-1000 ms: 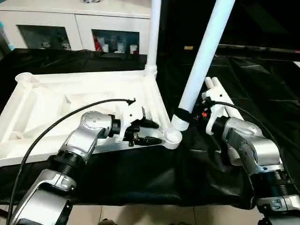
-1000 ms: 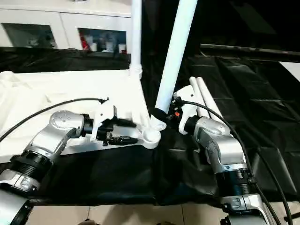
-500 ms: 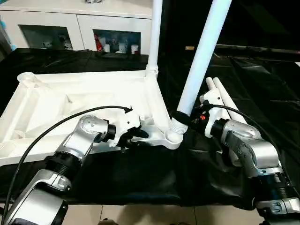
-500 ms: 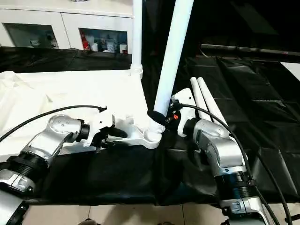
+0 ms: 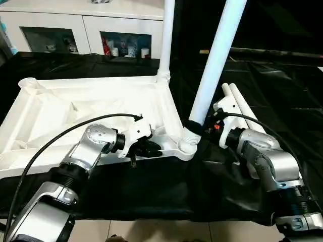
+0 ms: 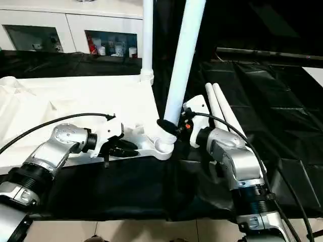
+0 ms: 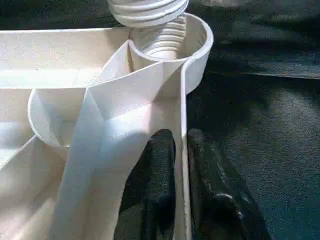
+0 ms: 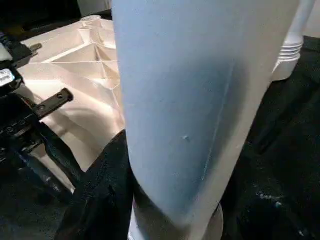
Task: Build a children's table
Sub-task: Insert table leg to table base
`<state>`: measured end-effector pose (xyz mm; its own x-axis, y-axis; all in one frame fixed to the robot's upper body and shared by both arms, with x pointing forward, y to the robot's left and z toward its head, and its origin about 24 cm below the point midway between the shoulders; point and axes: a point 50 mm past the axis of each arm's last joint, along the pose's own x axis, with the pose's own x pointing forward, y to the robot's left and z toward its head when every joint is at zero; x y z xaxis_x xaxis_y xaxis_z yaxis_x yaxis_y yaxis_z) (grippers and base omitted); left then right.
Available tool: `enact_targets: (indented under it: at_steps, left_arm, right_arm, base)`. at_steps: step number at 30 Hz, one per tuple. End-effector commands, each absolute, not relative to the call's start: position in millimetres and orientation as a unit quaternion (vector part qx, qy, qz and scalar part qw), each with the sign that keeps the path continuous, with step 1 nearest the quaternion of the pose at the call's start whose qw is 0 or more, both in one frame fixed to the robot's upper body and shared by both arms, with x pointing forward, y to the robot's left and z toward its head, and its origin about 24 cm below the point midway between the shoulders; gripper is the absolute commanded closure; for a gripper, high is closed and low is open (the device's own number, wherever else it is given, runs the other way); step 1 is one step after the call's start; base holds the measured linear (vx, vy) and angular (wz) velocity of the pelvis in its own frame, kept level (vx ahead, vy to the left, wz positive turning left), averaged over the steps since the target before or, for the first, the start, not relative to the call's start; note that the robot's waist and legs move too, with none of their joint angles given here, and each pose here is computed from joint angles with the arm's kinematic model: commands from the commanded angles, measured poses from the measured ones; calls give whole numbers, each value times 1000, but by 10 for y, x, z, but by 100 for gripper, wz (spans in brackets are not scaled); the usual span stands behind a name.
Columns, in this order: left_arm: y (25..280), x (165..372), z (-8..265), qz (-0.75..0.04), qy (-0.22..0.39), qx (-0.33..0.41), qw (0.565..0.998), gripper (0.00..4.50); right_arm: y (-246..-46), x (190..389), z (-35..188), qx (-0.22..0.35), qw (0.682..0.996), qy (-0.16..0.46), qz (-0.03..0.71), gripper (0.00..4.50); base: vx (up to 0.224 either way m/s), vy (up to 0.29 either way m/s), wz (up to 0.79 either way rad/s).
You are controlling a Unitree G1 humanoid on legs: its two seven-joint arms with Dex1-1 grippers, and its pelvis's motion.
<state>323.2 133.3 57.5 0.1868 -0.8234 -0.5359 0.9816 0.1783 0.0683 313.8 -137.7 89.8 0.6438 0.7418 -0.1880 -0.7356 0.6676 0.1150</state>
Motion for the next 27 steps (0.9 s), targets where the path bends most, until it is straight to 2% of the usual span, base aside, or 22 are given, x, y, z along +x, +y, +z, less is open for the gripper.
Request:
enact_targets:
  at_steps: [1,5,9,14,21,27]
  left_arm:
    - [1331,3257,594,-604,193,206,745,412]
    - [1340,3250,583,-605,196,206,743,443]
    - [1345,3242,569,-606,199,207,741,448]
    - [1348,3236,561,-608,201,208,740,450]
    - [1353,3224,560,-610,201,209,738,450]
    - [1366,3226,563,-608,201,212,738,450]
  right_arm:
    - [-1358,3136,960,11,905,100,414,262]
    - [-1346,3117,935,16,901,109,419,262]
    - [-1322,3120,875,29,897,125,423,262]
    - [-1285,3105,768,13,888,153,434,262]
    - [-1275,3142,712,15,889,160,428,262]
    - [-1297,3158,681,41,889,166,425,262]
  base:
    - [0,0,0]
    - [0,0,0]
    - [0,0,0]
    - [0,0,0]
    - [0,0,0]
    - [0,0,0]
